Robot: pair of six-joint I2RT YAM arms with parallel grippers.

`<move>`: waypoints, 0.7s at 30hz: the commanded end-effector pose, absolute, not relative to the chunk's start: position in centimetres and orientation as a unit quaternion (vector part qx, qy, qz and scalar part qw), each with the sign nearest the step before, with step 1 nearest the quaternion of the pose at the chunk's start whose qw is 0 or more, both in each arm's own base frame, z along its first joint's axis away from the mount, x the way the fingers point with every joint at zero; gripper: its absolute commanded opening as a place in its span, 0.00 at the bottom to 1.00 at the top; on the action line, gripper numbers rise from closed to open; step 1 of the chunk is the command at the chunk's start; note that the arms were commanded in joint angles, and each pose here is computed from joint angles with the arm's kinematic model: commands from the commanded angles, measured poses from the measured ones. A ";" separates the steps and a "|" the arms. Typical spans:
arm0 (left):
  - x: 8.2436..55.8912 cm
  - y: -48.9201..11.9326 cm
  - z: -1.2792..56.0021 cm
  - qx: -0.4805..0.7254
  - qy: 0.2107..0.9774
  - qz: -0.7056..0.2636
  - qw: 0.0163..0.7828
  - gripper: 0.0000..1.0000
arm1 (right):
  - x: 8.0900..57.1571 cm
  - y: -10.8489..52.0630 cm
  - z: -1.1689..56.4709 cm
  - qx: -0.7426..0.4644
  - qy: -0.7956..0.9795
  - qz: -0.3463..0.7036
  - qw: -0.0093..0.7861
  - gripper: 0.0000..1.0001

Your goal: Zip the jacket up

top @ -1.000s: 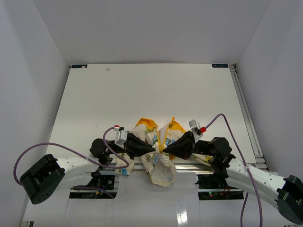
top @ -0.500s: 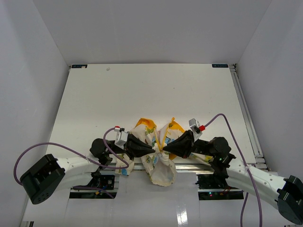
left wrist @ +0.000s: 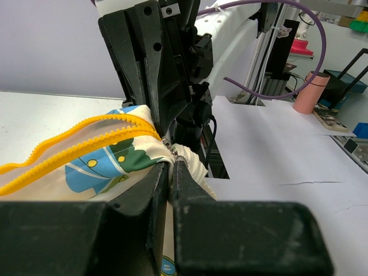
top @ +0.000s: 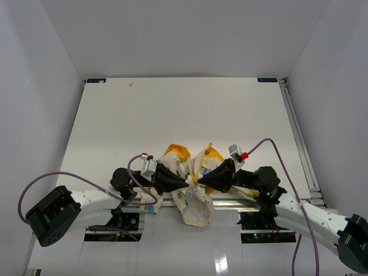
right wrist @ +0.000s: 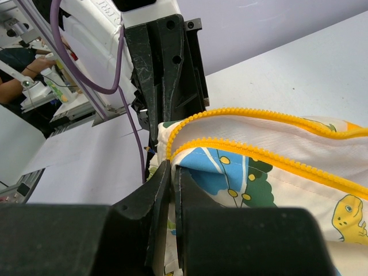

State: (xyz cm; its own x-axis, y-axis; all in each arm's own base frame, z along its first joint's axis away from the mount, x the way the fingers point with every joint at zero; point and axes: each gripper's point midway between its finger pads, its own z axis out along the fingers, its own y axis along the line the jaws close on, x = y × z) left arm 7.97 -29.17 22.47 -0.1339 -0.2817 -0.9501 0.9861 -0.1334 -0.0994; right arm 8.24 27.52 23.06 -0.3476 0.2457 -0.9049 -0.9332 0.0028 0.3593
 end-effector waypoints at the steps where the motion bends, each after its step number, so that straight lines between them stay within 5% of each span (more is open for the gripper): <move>1: 4.5 -26.3 30.0 0.438 0.211 -0.620 0.616 0.00 | 8.9 27.7 25.6 -0.329 0.504 0.622 0.501 0.08; 21: 5.4 -27.4 28.8 0.439 0.257 -0.633 0.583 0.00 | 9.7 27.7 26.8 -0.327 0.510 0.602 0.519 0.08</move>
